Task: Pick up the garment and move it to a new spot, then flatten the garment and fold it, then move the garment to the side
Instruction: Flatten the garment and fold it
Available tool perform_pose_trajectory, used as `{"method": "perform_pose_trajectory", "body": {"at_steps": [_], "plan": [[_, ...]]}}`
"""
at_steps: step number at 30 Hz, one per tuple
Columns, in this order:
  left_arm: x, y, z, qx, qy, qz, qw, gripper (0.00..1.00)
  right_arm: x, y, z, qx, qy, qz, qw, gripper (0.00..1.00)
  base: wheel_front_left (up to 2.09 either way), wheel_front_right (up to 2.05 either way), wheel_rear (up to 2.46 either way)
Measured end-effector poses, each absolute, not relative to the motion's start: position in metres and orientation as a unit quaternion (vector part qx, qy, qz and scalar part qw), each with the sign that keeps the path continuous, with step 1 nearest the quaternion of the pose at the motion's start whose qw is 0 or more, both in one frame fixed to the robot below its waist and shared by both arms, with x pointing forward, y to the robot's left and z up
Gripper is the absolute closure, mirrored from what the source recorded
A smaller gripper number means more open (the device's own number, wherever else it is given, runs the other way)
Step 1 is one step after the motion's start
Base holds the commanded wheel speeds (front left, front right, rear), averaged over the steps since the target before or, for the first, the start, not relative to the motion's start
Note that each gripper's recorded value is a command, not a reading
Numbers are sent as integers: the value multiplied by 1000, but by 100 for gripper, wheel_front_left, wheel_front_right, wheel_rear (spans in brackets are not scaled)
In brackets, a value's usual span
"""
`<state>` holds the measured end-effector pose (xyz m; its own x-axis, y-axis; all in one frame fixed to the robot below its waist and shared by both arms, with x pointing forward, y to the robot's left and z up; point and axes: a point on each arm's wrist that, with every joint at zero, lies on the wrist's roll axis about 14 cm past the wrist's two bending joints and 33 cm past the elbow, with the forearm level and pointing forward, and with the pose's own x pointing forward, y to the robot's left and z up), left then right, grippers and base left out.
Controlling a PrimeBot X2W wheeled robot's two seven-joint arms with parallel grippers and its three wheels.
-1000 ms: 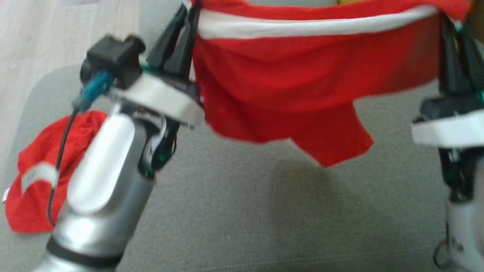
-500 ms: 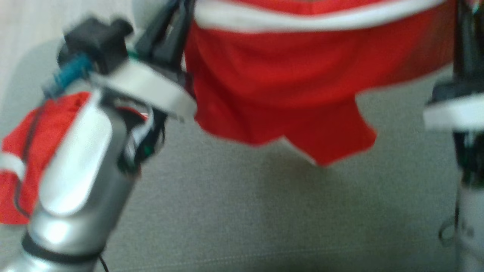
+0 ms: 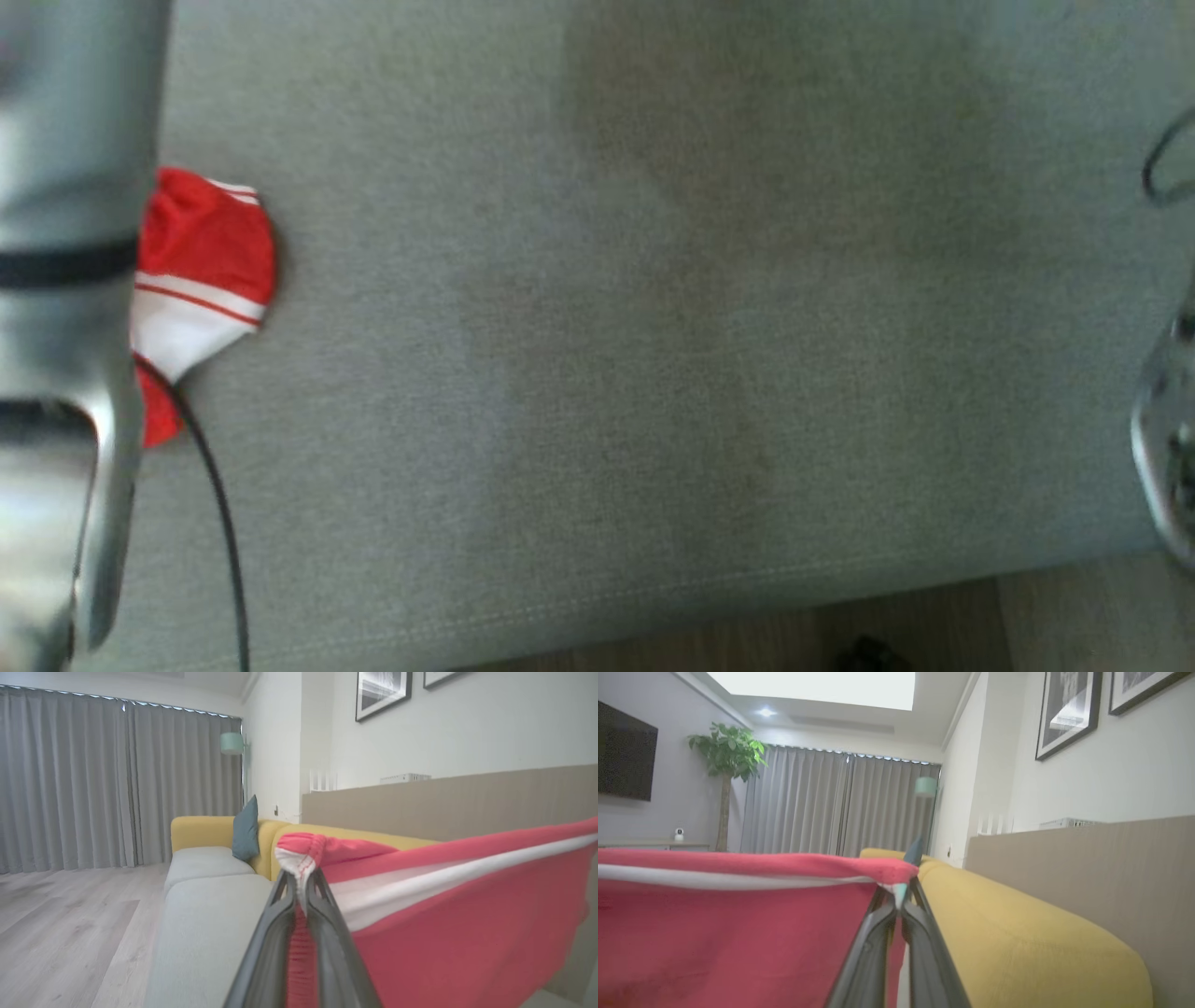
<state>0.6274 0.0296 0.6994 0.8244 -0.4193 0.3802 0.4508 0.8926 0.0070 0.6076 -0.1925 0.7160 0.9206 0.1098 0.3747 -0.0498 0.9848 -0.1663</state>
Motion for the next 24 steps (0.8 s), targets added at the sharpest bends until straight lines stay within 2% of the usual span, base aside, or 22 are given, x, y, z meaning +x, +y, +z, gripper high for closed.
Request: {"method": "perform_pose_trajectory", "body": {"at_steps": [3, 5, 11, 17, 24], "plan": [[650, 30, 699, -66, -212, -214, 951, 100, 629, -193, 722, -80, -226, 35, 970, 100, 0, 0, 0], [663, 26, 677, -84, -208, -209, 952, 100, 642, -196, 701, -64, -225, 29, 972, 100, 0, 0, 0], [667, 8, 600, -92, -136, -231, 959, 100, 658, -200, 601, -54, -119, 29, 991, 100, 0, 0, 0], [638, 9, 526, -78, -53, -239, 966, 100, 633, -199, 506, -42, 1, 35, 998, 100, 0, 0, 0], [577, 6, 476, -43, 13, -268, 962, 100, 593, -204, 473, -37, 62, 43, 996, 100, 0, 0, 0]]}}
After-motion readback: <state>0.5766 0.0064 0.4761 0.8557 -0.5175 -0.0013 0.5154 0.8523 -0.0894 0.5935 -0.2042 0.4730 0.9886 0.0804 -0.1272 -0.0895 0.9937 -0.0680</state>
